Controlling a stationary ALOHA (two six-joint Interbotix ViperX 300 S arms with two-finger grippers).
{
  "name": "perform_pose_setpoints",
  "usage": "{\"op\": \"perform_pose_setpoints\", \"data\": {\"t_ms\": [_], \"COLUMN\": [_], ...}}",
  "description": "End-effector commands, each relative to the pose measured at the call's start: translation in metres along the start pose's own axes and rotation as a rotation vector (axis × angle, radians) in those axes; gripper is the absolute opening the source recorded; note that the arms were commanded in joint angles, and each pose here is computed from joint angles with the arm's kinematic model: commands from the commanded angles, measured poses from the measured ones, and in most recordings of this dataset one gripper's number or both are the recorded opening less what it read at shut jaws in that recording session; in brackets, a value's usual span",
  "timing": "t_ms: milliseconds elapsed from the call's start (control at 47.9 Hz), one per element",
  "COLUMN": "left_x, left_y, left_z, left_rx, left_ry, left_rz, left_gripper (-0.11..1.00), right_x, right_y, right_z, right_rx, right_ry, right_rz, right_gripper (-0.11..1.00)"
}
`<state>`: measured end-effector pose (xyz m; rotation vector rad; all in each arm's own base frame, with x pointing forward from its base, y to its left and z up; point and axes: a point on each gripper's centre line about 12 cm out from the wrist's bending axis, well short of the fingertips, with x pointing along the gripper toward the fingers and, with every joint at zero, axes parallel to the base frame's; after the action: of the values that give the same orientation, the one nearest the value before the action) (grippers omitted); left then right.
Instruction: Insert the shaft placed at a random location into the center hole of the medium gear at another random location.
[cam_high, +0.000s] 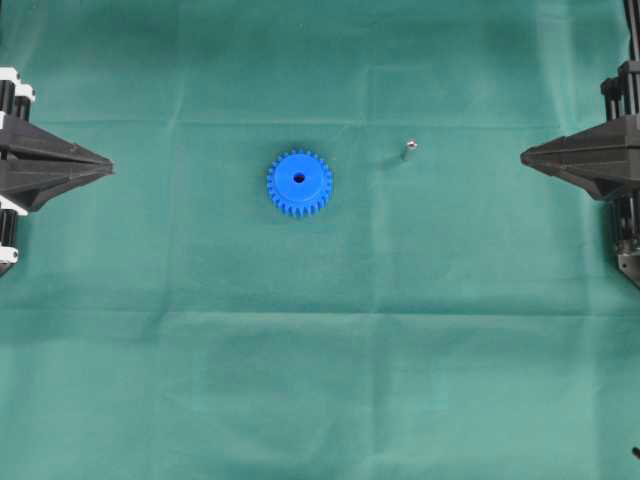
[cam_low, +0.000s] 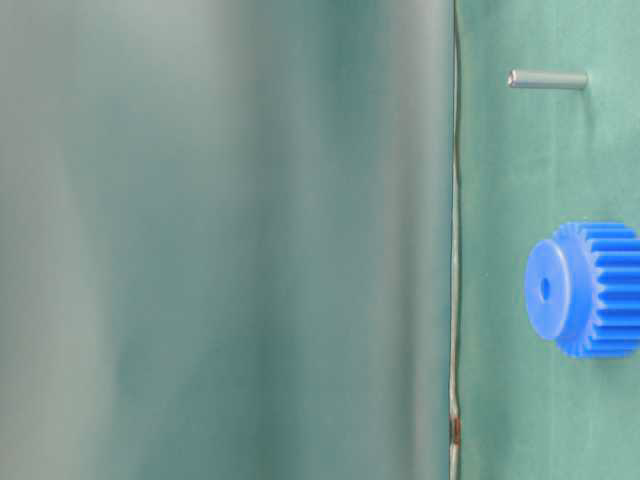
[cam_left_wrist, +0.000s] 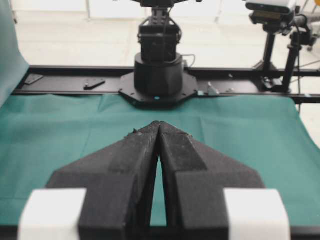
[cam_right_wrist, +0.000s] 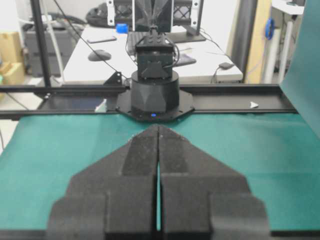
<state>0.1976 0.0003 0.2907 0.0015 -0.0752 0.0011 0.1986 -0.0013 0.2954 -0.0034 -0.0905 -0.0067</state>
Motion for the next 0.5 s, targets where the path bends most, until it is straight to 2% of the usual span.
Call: {"op": "perform_pose_setpoints", "data": {"t_ms": [0, 271, 480], "left_x": [0.003, 0.002, 0.002], "left_y": [0.0, 0.0, 0.0], "left_z": [0.008, 0.007, 0.007], "left_rx": [0.011, 0.001, 0.001], "left_ry": [0.002, 0.018, 0.018], "left_rz": [0.0, 0.0, 0.0], "left_gripper": [0.0, 0.0, 0.0], "right_x": [0.002, 0.004, 0.012], "right_y": [0.0, -0.001, -0.014], "right_z": [0.006, 0.012, 0.001], "right_rx": [-0.004, -0.031, -0.023], "right_ry": [-0.012, -0.02, 0.027], "right_rz": [0.001, -0.004, -0.064], "right_gripper": [0.01, 0.01, 0.0]}}
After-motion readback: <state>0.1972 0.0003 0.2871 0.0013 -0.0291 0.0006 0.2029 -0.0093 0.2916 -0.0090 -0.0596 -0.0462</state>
